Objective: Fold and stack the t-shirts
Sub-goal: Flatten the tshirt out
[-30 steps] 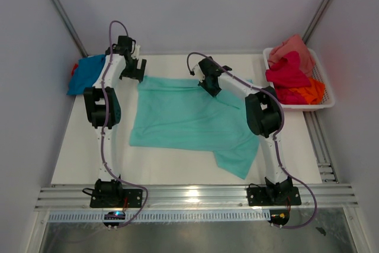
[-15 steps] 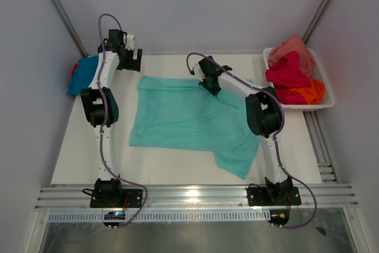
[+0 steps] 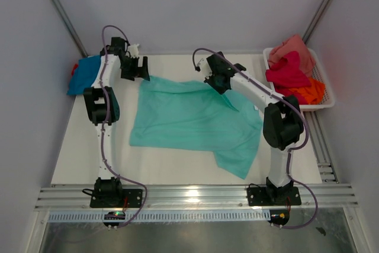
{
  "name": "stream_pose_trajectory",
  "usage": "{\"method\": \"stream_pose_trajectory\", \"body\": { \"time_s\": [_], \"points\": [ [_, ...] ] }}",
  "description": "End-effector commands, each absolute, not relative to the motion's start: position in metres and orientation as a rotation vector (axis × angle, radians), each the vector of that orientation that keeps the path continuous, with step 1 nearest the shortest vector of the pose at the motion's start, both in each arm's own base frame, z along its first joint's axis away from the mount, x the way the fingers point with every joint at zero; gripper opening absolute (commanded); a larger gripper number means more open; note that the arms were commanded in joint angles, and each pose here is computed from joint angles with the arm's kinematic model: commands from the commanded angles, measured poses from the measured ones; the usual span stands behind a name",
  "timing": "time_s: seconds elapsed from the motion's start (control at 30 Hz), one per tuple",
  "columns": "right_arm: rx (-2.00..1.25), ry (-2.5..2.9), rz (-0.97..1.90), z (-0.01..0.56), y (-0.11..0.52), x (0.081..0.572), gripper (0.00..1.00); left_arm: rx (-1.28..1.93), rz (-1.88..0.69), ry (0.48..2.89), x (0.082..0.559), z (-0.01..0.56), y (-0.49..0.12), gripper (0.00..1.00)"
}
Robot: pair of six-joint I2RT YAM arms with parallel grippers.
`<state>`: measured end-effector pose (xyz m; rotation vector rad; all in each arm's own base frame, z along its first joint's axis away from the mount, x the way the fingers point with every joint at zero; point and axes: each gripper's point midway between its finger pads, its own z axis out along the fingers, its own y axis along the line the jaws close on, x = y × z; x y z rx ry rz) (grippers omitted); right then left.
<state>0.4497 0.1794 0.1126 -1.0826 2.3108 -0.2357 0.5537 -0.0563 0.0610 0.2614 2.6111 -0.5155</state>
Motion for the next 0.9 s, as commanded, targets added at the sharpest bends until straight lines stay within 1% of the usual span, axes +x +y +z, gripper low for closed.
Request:
{"method": "stream_pose_trajectory", "body": {
  "time_s": [0.0,0.13,0.33,0.43,0.47,0.57,0.87],
  "points": [
    [-1.083,2.275,-0.214,0.138,0.176,0.434,0.03,0.261,-0.553,2.541,0.563,0.085,-0.060,0.99],
    [-1.089,2.320,-0.174,0.124,0.174,0.421,0.03,0.234,-0.548,2.527,0.569,0.085,-0.059,0.98],
    [-1.113,2.346,-0.109,0.114,0.181,0.413,0.03,0.220,-0.515,2.495,0.578,0.091,-0.056,0.97],
    [-1.113,2.333,-0.180,0.110,0.174,0.422,0.03,0.226,-0.499,2.502,0.576,0.091,-0.054,0.96],
    [-1.104,2.326,-0.279,0.110,0.164,0.429,0.03,0.226,-0.497,2.502,0.575,0.093,-0.054,0.96],
    [-1.091,2.256,-0.444,0.112,0.153,0.456,0.03,0.230,-0.498,2.516,0.571,0.091,-0.054,0.96],
    [-1.005,2.036,-0.642,0.148,0.165,0.554,0.03,0.208,-0.467,2.536,0.567,0.089,-0.049,0.95]
  ]
}}
